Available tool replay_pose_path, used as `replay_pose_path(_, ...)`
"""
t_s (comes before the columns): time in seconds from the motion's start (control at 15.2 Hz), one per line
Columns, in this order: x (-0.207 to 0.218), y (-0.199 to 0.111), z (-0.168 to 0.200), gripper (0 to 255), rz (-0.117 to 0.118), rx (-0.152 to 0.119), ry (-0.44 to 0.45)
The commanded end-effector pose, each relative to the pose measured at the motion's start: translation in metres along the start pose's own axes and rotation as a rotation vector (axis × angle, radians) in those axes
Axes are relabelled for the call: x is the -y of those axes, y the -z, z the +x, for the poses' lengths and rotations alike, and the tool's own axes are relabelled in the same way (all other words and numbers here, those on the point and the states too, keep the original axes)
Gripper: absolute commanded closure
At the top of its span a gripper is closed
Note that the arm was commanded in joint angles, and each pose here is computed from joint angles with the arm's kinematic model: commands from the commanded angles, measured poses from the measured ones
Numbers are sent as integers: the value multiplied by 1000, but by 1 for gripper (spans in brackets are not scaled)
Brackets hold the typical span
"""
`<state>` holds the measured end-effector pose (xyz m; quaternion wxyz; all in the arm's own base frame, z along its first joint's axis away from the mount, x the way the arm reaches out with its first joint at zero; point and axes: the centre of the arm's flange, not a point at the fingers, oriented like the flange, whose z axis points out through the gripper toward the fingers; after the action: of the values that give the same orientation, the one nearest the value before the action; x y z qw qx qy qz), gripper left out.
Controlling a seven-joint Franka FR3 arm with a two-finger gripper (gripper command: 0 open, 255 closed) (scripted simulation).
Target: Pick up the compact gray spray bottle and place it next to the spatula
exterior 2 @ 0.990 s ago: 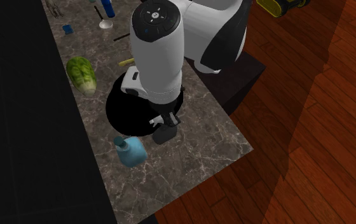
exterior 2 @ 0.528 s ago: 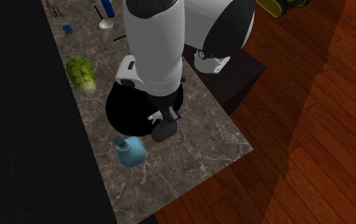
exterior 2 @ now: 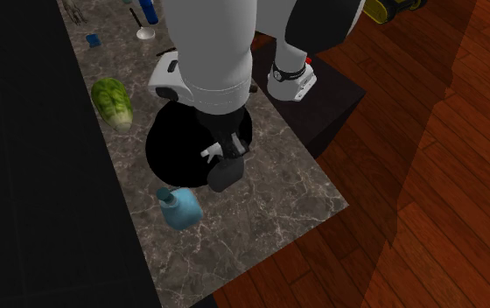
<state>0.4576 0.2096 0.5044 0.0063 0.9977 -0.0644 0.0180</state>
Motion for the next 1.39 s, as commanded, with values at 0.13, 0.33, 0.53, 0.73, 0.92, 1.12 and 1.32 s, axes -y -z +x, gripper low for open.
replay_pose_path(0.13, 0, 20, 1, 255, 0, 0, 0)
replay_pose_path(0.33, 0, 36, 2, 255, 0, 0, 0)
replay_pose_path(0.53, 0, 52, 2, 255, 0, 0, 0)
replay_pose_path(0.73, 0, 68, 3, 255, 0, 0, 0)
replay_pose_path(0.92, -1, 84, 4, 255, 0, 0, 0)
replay_pose_path(1.12, -1, 99, 4, 255, 0, 0, 0)
replay_pose_path(1.32, -1, 115, 5, 255, 0, 0, 0)
